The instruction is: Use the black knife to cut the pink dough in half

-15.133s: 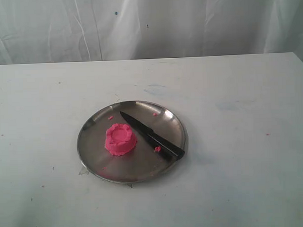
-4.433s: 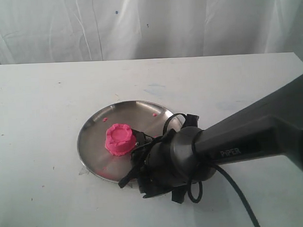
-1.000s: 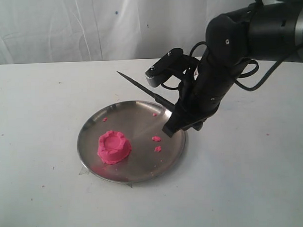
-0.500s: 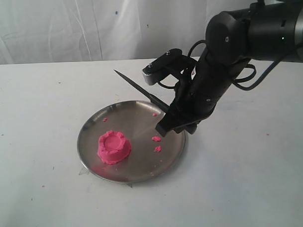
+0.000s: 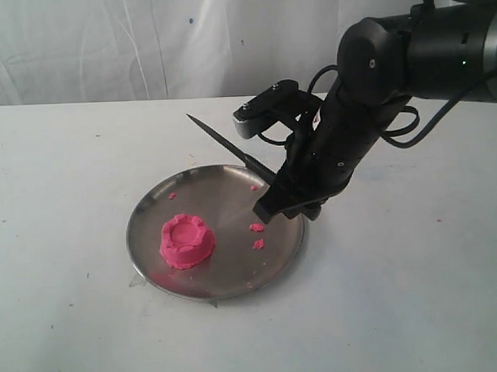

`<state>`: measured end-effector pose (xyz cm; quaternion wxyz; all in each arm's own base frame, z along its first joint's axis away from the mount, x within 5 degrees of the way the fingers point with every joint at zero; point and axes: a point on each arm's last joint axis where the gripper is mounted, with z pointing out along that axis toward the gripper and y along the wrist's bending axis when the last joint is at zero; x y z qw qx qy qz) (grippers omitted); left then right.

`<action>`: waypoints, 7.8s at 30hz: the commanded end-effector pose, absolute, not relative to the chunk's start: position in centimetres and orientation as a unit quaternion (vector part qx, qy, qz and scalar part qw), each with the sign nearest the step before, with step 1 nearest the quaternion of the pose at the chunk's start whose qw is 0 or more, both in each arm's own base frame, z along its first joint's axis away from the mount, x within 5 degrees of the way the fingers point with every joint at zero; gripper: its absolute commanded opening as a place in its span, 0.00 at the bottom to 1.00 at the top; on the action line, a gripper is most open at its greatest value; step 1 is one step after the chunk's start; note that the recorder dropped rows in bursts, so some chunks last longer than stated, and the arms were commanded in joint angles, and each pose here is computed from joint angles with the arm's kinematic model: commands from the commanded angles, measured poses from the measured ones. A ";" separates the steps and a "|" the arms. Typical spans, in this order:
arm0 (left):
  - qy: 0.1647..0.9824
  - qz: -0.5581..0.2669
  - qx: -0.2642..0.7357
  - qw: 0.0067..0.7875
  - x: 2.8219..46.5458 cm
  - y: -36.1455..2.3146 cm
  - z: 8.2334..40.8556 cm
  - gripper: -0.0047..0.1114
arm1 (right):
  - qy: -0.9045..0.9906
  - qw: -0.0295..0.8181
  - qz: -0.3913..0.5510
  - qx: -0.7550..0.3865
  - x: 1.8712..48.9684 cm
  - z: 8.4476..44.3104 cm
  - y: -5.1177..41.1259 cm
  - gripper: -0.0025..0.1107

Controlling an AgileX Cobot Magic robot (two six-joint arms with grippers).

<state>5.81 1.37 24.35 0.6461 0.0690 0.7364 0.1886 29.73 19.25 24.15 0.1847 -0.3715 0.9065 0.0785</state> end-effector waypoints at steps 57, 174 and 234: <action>0.886 0.078 0.180 0.421 33.8 -3.2 20.6 0.04 | 0.842 0.120 0.074 -0.521 27.5 21.3 22.6 0.02; 0.896 -0.194 0.287 0.277 36.6 -10.1 17.3 0.04 | 0.851 0.104 0.046 -0.513 29.4 16.0 23.4 0.02; 0.891 -0.210 0.274 0.296 35.6 -10.1 19.2 0.04 | 0.852 0.103 0.047 -0.511 29.3 16.0 23.4 0.02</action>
